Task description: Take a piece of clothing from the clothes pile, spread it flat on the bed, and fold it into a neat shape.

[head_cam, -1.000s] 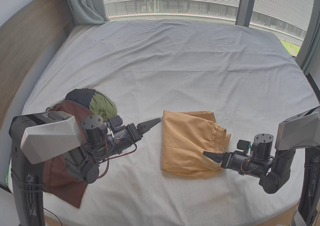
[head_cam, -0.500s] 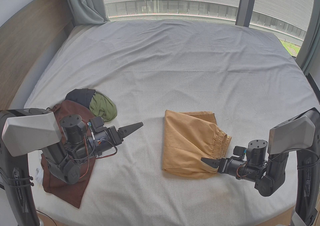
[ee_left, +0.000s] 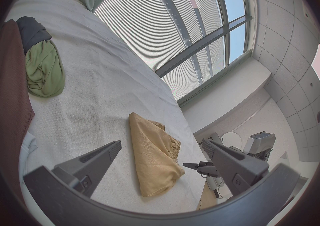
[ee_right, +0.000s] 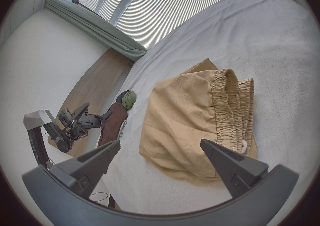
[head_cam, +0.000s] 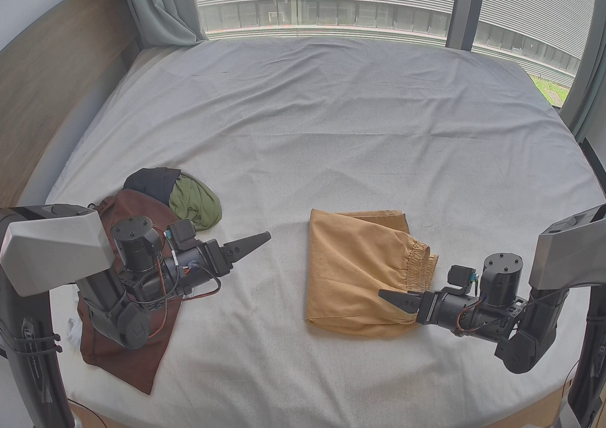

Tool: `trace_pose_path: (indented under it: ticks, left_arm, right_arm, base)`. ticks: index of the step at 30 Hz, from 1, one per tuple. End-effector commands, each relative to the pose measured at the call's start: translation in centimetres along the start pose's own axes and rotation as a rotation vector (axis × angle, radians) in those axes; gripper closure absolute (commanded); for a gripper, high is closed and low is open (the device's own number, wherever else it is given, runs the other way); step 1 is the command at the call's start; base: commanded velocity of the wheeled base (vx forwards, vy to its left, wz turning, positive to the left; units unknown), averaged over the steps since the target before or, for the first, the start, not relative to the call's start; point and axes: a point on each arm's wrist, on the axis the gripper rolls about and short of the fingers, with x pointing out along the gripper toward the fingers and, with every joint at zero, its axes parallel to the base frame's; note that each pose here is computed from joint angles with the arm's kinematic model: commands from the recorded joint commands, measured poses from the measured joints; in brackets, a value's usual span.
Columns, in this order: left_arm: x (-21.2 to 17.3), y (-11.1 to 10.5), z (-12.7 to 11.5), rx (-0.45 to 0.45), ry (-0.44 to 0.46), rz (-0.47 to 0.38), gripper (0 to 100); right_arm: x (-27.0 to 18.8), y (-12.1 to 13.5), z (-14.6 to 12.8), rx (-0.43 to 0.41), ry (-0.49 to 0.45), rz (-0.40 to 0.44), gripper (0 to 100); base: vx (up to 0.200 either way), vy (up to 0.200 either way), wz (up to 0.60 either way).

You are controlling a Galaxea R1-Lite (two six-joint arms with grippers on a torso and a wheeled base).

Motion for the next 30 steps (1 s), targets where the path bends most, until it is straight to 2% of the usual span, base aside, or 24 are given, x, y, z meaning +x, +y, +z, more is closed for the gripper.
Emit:
trace_pose_path:
  ticks: [1,6,10,15,18,24,26,30]
  left_arm:
    - [-0.1,0.0,0.0,0.003,-0.005,0.005,0]
    - [-0.1,0.2,-0.2,0.036,0.002,0.008,0]
    - [-0.1,0.3,-0.1,0.047,0.001,0.013,0]
    - [-0.1,0.3,-0.1,0.047,0.001,0.013,0]
    - [-0.1,0.3,-0.2,0.048,0.002,0.014,0]
    - [-0.2,0.3,-0.1,0.05,-0.001,0.015,0]
    - [-0.2,0.3,-0.1,0.05,-0.001,0.015,0]
    - [-0.1,0.3,-0.1,0.052,-0.003,0.016,0]
  right_arm:
    - [0.8,-0.9,-1.6,0.014,0.059,-0.022,0]
    - [2.4,-3.5,-4.4,0.05,0.152,-0.086,0]
    - [3.0,-4.4,-5.1,0.059,0.166,-0.106,0]
    - [3.0,-4.4,-5.0,0.055,0.152,-0.119,0]
    - [2.7,-3.9,-4.6,0.049,0.142,-0.109,0]
    - [0.5,-1.3,-2.1,0.017,0.073,-0.055,0]
    - [-1.2,-0.2,-0.4,-0.006,0.013,-0.032,0]
    - [-2.1,-1.2,0.9,-0.026,-0.035,-0.06,0]
  base:
    - [0.0,0.0,0.0]
    - [0.0,0.0,0.0]
    - [0.0,0.0,0.0]
    - [0.0,0.0,0.0]
    - [0.0,0.0,0.0]
    - [0.0,0.0,0.0]
    - [0.0,0.0,0.0]
    - [0.0,0.0,0.0]
